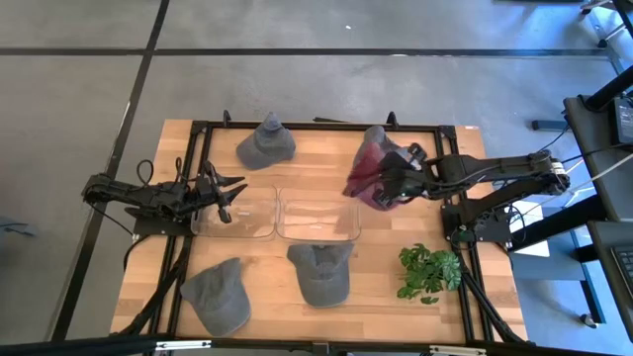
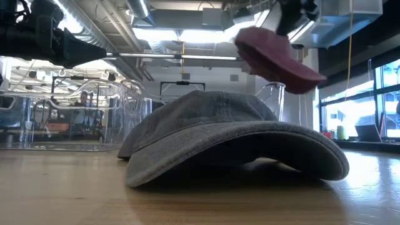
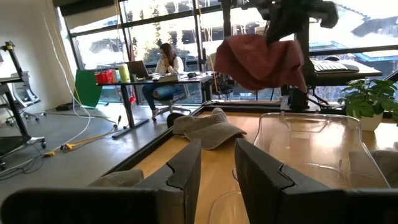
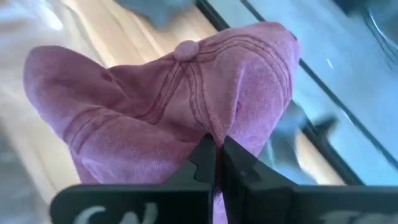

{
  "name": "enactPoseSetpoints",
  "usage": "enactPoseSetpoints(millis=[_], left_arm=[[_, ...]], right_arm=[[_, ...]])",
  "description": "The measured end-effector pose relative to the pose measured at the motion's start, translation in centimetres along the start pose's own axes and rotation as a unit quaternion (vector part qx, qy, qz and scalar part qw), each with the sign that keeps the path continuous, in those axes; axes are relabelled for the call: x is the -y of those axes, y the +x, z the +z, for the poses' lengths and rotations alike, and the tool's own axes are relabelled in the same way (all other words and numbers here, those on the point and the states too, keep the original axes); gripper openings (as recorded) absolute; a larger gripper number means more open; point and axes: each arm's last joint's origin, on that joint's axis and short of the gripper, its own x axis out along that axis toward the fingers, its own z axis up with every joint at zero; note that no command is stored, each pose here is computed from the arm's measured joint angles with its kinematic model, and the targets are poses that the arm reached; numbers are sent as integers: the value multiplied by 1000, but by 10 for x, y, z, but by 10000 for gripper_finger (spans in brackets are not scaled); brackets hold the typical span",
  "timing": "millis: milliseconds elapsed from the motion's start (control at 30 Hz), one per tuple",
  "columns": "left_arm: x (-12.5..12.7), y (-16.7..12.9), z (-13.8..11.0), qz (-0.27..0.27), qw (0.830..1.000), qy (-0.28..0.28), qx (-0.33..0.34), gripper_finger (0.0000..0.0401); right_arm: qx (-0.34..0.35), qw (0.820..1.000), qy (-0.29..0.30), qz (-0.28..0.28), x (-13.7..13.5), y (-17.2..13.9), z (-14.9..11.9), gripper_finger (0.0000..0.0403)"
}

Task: Pick & Place hat
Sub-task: Put the red cap into the right transparent bin

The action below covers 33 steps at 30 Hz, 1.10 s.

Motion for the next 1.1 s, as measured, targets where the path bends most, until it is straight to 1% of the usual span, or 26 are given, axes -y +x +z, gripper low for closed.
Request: enactPoseSetpoints(millis=[100, 233, 367, 433, 533, 600, 733, 933, 1100], left_arm=[[0, 0, 0, 0, 1000, 0, 0, 95], [0, 0, 0, 0, 1000, 0, 0, 95], [0, 0, 0, 0, 1000, 0, 0, 95], [0, 0, 0, 0, 1000, 0, 0, 95], [0, 0, 0, 0, 1000, 0, 0, 95], [0, 0, 0, 0, 1000, 0, 0, 95], [0, 0, 0, 0, 1000, 0, 0, 95], [0, 0, 0, 0, 1000, 0, 0, 95], [0, 0, 0, 0, 1000, 0, 0, 95]], right_arm=[[48, 998, -14, 37, -9, 0, 11, 11], [105, 990, -37, 87, -23, 1, 25, 11], [139, 976, -66, 153, -41, 11, 36, 11], [150, 971, -81, 170, -52, 20, 39, 11], [161, 966, -97, 178, -68, 36, 42, 11], [155, 966, -105, 176, -78, 48, 40, 11], [138, 970, -101, 174, -92, 68, 36, 11], [139, 970, -96, 174, -113, 95, 31, 11], [128, 972, -90, 173, -126, 114, 25, 11]])
